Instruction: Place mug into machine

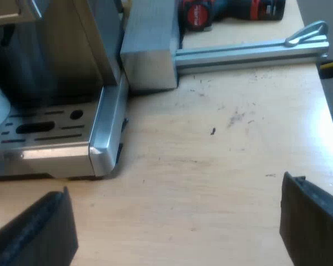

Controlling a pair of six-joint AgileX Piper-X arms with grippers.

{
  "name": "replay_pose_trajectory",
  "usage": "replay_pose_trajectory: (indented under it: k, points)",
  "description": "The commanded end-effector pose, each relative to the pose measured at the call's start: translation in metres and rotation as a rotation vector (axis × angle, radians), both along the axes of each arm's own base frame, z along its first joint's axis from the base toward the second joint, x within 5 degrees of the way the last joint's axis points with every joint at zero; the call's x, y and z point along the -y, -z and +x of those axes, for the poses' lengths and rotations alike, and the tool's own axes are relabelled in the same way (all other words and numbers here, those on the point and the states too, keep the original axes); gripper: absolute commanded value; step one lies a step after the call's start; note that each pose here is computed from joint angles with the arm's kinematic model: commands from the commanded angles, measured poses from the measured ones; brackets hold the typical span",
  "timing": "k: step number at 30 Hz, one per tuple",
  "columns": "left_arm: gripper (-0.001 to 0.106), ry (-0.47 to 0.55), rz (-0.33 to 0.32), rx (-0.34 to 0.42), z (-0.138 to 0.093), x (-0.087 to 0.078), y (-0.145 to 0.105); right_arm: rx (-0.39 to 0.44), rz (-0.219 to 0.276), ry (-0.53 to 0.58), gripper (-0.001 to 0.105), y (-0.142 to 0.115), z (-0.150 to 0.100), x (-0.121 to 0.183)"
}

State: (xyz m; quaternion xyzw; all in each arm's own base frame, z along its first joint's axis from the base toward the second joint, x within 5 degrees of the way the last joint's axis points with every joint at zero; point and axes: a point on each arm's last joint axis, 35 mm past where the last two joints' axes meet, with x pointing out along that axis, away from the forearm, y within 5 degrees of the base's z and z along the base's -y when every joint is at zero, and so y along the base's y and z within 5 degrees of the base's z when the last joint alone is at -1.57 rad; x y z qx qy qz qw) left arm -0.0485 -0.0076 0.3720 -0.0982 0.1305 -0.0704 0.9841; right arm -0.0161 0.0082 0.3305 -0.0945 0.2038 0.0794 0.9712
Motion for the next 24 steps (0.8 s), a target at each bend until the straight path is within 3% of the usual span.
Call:
replay_pose_trajectory:
  k: [1, 7, 12, 17, 22, 24]
  points:
    - [0.087, 0.001, -0.002, -0.007, 0.013, 0.000, 0.003, 0.019, -0.007, -0.014, 0.077, -0.001, 0.005, 0.000]
    - [0.087, 0.001, -0.002, -0.056, 0.048, -0.001, 0.035, 0.062, -0.011, -0.012, 0.077, 0.013, 0.028, 0.002]
    - [0.087, 0.020, -0.012, -0.112, 0.070, -0.001, 0.064, 0.004, -0.006, -0.012, 0.077, 0.039, 0.043, 0.003]
    - [0.087, 0.036, -0.019, -0.169, 0.078, 0.000, 0.082, -0.061, 0.000, -0.012, 0.077, 0.059, 0.051, 0.004]
    - [0.087, 0.036, -0.019, -0.161, 0.079, 0.000, 0.083, -0.141, 0.007, -0.013, 0.077, 0.085, 0.059, 0.005]
    - [0.087, 0.036, -0.019, -0.161, 0.079, 0.000, 0.083, -0.132, 0.006, -0.013, 0.077, 0.086, 0.060, 0.005]
